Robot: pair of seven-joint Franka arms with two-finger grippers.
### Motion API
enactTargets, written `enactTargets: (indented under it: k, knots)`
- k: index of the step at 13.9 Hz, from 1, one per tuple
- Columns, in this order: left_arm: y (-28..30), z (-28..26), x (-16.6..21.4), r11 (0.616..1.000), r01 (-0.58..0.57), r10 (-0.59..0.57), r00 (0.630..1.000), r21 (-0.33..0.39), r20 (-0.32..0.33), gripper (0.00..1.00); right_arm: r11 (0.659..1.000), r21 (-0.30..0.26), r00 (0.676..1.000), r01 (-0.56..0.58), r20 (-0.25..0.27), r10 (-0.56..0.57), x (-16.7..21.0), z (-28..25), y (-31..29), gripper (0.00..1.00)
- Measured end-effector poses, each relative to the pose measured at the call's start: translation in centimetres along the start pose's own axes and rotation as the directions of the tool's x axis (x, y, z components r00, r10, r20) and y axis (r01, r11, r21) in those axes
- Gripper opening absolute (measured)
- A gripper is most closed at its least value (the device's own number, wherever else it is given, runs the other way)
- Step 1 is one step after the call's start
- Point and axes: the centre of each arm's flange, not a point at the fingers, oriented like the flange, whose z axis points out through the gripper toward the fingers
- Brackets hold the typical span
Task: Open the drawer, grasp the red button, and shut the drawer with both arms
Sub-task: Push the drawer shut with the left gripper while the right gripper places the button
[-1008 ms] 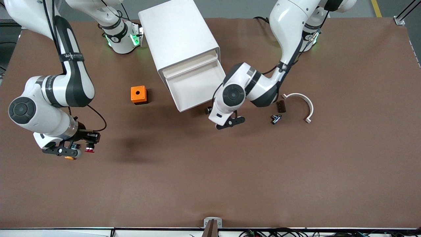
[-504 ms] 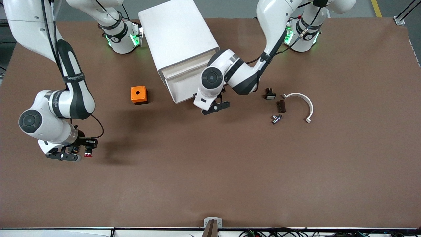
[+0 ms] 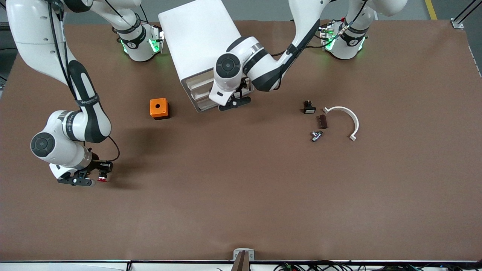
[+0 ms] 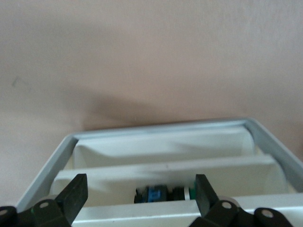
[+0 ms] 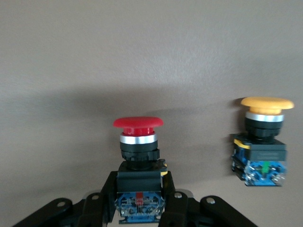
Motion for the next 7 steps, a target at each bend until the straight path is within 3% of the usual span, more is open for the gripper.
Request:
enactTargets:
  k: [3,7]
  knots:
    - [0.18,0.57,-1.09,1.000,-0.016,0.016,1.000,0.010,-0.001,1.00,0.999,0.048,1.000,0.013,0.009,-0.013,-0.13,1.03,1.28,0.41]
    - [0.19,0.63,-1.18,0.999,-0.030,0.030,0.999,0.018,-0.016,1.00,0.998,0.053,1.000,0.018,0.009,-0.019,-0.14,1.04,1.10,0.41]
